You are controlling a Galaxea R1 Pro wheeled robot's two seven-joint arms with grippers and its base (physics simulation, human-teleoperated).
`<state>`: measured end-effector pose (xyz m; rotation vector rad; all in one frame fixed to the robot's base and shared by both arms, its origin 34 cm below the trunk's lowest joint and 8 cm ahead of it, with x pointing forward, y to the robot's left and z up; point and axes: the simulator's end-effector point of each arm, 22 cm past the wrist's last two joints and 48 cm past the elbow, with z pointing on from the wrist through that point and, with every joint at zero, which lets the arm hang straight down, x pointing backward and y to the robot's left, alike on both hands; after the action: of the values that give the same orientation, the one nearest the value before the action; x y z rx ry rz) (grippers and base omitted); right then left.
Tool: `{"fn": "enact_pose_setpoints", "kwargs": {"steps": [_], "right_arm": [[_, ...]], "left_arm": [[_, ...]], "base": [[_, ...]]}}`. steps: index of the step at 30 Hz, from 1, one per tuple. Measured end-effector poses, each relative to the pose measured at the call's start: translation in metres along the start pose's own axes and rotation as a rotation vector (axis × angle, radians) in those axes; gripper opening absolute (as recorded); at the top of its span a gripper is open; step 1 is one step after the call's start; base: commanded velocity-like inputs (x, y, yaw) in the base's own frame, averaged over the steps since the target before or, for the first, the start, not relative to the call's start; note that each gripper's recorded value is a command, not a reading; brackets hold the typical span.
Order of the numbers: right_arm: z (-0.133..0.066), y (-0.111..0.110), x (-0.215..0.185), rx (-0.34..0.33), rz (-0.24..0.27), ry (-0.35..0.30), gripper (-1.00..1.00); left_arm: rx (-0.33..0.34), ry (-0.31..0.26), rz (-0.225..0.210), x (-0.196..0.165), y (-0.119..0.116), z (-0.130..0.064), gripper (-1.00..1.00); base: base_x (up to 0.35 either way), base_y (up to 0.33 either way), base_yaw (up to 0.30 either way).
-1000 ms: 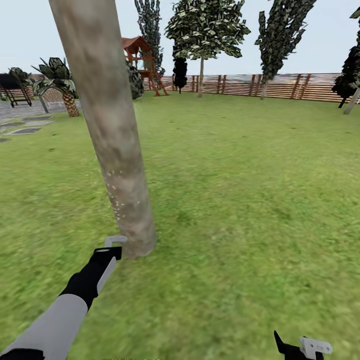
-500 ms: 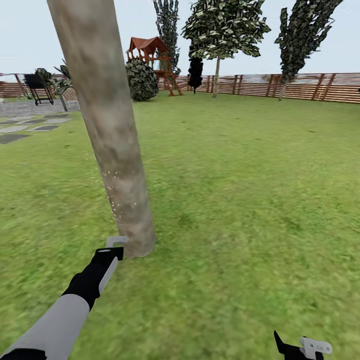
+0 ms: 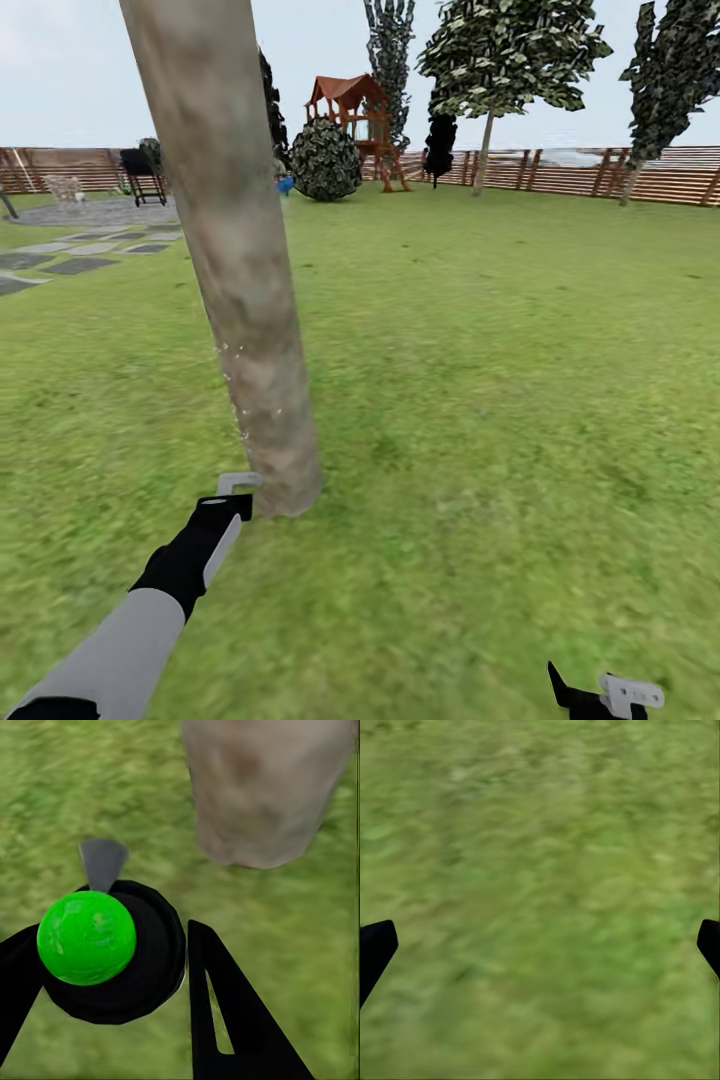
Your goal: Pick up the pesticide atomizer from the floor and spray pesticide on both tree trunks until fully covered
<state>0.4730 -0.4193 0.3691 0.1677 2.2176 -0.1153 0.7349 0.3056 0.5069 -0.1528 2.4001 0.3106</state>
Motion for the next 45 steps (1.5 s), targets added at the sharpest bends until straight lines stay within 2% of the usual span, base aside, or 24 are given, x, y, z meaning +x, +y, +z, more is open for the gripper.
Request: {"fn": "enact_pose_setpoints", "kwargs": {"steps": [9, 20, 30, 35, 45], "right_arm": [[0.0, 0.0, 0.0, 0.0, 0.0, 0.0, 1.0], [0.0, 0.0, 0.0, 0.0, 0.0, 0.0, 1.0], [0.0, 0.0, 0.0, 0.0, 0.0, 0.0, 1.0], [0.0, 0.0, 0.0, 0.0, 0.0, 0.0, 1.0], [0.0, 0.0, 0.0, -0.001, 0.0, 0.0, 1.0]], "left_arm": [[0.002, 0.0, 0.0, 0.0, -0.002, 0.0, -1.0], [0.003, 0.004, 0.002, 0.002, -0.002, 0.0, -1.0], [-0.021, 0.051, 0.024, 0.024, 0.012, 0.007, -1.0], [-0.02, 0.052, 0.025, 0.024, 0.011, 0.007, -1.0], [-0.014, 0.05, 0.027, 0.024, 0.006, 0.006, -1.0]], "base": [[0.132, -0.273, 0.012], [0.101, -0.273, 0.266], [0.13, -0.267, 0.192], [0.176, -0.243, 0.039], [0.071, -0.26, 0.268]]}}
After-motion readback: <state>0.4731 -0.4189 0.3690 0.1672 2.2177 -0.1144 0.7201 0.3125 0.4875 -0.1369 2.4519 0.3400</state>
